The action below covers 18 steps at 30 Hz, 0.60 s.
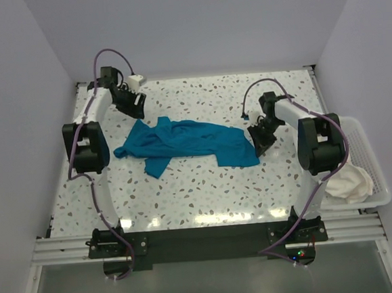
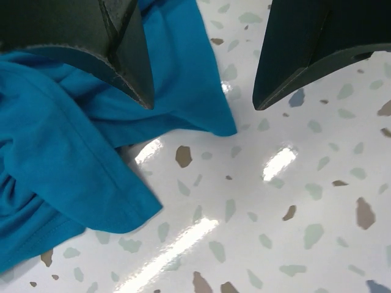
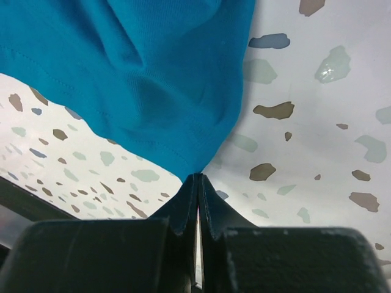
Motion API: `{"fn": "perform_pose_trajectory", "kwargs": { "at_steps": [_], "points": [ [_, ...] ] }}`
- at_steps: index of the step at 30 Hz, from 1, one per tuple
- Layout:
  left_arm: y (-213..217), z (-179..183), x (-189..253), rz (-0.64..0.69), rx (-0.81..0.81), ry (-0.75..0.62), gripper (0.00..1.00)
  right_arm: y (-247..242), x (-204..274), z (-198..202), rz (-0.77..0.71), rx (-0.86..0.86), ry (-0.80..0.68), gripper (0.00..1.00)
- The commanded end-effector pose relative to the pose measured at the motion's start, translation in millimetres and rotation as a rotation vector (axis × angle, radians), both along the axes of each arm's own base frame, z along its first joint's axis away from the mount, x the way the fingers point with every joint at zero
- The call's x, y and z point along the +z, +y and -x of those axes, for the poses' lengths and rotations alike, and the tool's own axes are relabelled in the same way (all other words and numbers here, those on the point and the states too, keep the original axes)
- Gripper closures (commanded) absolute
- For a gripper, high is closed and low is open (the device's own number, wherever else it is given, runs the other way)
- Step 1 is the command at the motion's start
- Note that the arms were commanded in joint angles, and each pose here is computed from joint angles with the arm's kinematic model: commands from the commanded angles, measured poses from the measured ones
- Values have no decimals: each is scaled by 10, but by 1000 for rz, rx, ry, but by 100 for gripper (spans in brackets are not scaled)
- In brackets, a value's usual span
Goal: Fold and stack the t-shirts
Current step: Flatten the tshirt out
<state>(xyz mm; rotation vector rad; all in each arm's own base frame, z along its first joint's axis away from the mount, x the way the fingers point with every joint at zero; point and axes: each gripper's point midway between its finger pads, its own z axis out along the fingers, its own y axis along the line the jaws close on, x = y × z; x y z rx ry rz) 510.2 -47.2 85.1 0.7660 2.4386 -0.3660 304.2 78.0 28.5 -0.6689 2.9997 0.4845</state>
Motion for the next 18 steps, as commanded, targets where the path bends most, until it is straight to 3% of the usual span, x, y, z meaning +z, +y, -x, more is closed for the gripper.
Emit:
{"fn": "perform_pose_trajectory", "kwargs": {
  "at_steps": [1,3,4,7,12,14,18],
  "points": [
    [-259,-94,43,46,-15,-19,30,80,262,-90,-40,-15,-52,100],
    [-256,-108,31,37,-8,-21,29,80,216,-76,-34,-18,-29,100],
    [-257,-106,16,32,-13,-21,29,60,192,-51,-22,-30,-8,82],
    [-272,-97,48,26,-19,-31,29,11,128,-36,13,-63,-7,46],
    [-254,-45,62,18,-15,-33,29,-67,57,-49,65,-131,-69,43],
    [-246,-24,91,15,-11,-40,29,-72,74,-28,83,-158,-112,35],
    [-224,92,45,5,-6,-25,29,46,42,-56,123,-163,-180,34]
  ]
}}
